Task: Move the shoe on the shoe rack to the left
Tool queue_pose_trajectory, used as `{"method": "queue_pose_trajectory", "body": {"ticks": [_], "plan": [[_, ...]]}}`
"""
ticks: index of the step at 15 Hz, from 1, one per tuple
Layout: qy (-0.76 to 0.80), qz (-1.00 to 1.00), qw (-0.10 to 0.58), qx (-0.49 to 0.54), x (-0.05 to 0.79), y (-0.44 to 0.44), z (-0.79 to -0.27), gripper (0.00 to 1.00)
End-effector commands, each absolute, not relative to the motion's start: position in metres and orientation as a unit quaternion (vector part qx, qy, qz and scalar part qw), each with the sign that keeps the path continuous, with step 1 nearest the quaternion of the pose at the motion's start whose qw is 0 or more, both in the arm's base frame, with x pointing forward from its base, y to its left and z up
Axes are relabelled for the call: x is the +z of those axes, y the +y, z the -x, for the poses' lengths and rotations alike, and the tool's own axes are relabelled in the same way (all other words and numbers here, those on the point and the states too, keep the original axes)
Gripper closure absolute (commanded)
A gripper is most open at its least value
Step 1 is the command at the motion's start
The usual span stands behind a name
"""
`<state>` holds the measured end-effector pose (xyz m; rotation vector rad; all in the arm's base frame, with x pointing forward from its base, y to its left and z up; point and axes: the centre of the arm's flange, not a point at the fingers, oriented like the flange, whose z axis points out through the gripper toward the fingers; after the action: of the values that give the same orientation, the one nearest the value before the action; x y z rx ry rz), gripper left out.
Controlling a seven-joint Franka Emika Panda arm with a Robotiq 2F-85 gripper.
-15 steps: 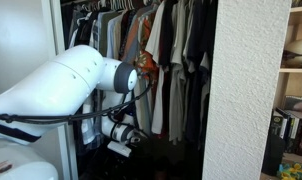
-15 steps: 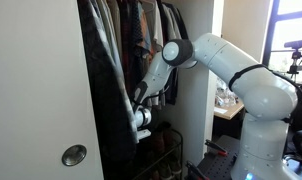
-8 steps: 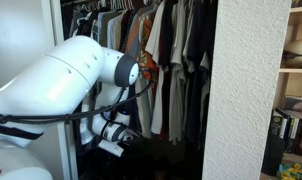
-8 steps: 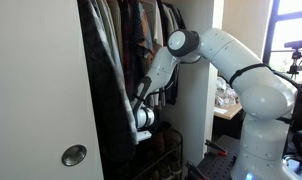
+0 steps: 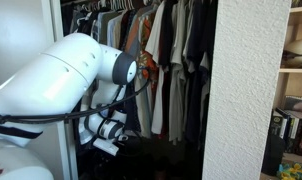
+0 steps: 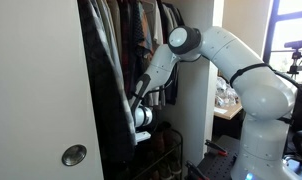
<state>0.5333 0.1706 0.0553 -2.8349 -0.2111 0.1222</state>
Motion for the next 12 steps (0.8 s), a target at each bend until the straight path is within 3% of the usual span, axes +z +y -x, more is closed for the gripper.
{"method": "queue_pose_trajectory", "body": {"ticks": [1, 12], "plan": [[-0.058, 0.986, 0.148, 0.057, 0.075, 0.192, -0.544, 0.99], [0.035, 0.989, 0.126, 0.067, 0.054, 0.224, -0.568, 0.99]]}}
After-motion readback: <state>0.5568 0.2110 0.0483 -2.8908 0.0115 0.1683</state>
